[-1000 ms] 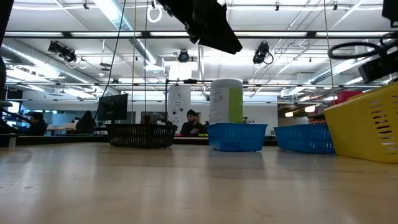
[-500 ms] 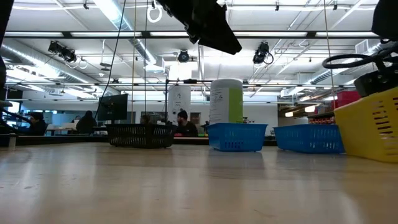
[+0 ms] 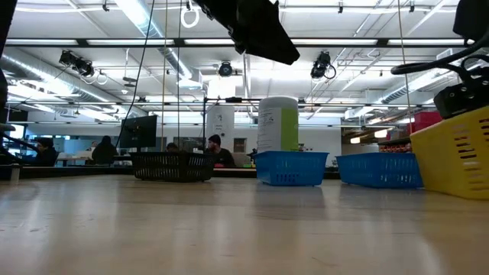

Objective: Pick & Place Travel size toiletries
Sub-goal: Adjust the yellow basket

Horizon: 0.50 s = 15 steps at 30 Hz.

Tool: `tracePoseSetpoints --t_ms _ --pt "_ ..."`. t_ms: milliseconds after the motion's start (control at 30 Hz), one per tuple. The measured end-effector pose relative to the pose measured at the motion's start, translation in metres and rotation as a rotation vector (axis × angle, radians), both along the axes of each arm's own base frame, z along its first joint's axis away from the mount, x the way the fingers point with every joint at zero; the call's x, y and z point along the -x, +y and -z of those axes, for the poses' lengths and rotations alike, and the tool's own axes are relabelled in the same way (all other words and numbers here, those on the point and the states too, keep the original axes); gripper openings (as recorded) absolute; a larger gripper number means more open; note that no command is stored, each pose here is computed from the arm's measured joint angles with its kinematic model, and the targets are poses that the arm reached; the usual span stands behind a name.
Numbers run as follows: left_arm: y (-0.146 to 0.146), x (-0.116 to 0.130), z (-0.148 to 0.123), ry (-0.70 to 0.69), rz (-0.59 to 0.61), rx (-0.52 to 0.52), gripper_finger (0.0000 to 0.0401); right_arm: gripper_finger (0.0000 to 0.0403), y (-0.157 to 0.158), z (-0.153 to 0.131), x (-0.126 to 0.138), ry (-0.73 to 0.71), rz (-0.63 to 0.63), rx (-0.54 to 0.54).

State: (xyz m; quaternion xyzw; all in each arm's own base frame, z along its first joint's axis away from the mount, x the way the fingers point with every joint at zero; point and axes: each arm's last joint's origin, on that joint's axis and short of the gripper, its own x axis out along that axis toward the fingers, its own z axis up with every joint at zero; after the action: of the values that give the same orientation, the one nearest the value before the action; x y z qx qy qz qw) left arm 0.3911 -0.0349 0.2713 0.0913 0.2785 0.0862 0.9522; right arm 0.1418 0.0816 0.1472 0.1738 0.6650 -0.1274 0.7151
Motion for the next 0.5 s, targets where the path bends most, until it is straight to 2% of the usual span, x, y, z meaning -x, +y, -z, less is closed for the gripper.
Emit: tracePoseSetpoints --t_ms 300,500 --pt "-0.0007 -0.0001 0.0001 -0.002 0.014 0.025 0.0153 0.0032 0.0007 -0.0011 -0.0028 -0.034 0.030 0.007" --pt "0.0032 -0.0049 0.0035 -0.033 -0.025 0.095 0.0153 0.0026 0.0041 -0.0096 -0.0090 -0.066 0.036 -0.007"
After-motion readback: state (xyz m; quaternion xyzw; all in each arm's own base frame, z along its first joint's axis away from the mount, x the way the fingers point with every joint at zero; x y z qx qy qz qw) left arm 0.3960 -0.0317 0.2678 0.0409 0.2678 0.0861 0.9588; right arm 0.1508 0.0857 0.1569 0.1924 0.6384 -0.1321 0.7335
